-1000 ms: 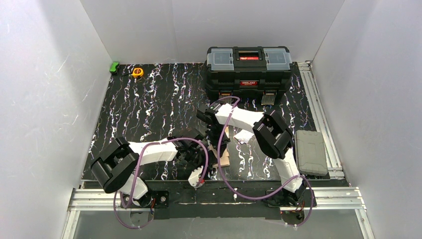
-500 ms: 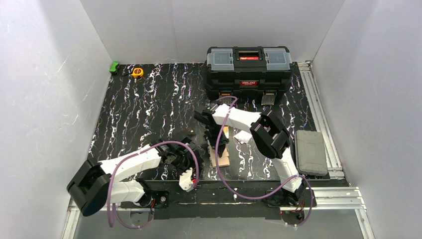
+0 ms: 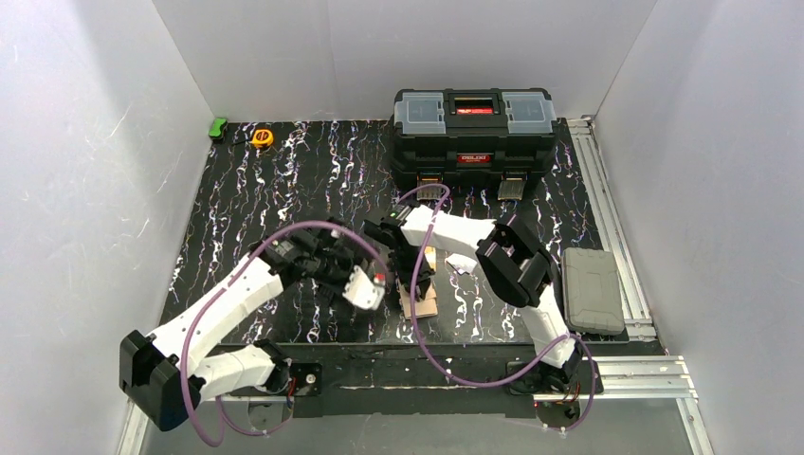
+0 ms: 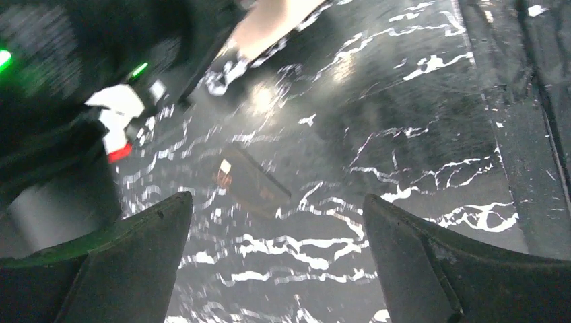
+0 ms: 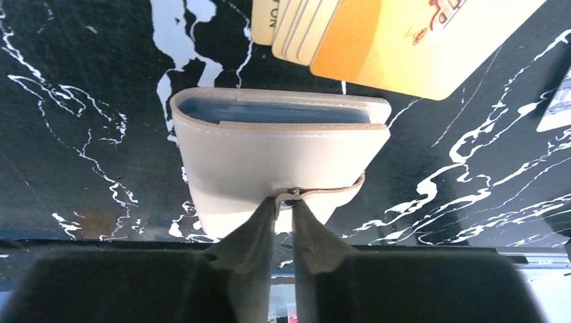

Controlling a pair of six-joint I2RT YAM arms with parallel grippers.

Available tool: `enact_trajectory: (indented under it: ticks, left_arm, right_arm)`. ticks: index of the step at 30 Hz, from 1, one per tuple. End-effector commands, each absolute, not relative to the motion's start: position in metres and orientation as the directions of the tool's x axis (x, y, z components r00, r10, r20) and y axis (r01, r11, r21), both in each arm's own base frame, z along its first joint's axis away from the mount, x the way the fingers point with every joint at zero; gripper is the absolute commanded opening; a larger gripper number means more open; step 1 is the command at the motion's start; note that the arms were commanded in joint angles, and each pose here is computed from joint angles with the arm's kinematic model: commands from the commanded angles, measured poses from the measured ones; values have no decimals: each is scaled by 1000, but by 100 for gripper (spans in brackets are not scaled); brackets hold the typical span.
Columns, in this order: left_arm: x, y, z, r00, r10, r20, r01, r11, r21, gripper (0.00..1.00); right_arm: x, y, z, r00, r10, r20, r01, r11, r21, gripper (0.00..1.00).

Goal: Put the credit cards into the card holder
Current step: Close the card holder at the center of the board, then reset both arms

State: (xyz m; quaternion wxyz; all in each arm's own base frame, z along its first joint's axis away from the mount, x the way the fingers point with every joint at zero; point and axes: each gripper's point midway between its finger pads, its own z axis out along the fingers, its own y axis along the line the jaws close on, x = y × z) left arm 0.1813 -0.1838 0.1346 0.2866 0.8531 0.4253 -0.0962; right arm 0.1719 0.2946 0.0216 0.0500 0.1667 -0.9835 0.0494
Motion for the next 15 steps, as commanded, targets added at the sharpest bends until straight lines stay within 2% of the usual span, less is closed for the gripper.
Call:
enact_trajectory:
  ticks: [1,4,9,12,15]
  left_arm:
    - [176,-156,161,282,819,-499,957,-206,202,98]
    - [172,-144,171,122,835,-536,991,-75,107,98]
    - [189,-133,192,-88,778,-622,975,194,105,98]
    - [204,-123,196,-164,752,-639,943,309,121,98]
    - [212,-114,193,-212,754,-622,920,369,134,98]
  right_arm:
    - [197,293,-69,-942,-332,-38,-316,922,-222,32]
    - [199,299,-60,-938,-340,-65,-320,923,-213,45]
    - [205,307,-32,-926,-350,-138,-324,929,-178,57]
    - [209,314,-5,-916,-350,-194,-330,935,-128,59]
    - [210,326,21,-906,-352,-236,-345,936,-74,59]
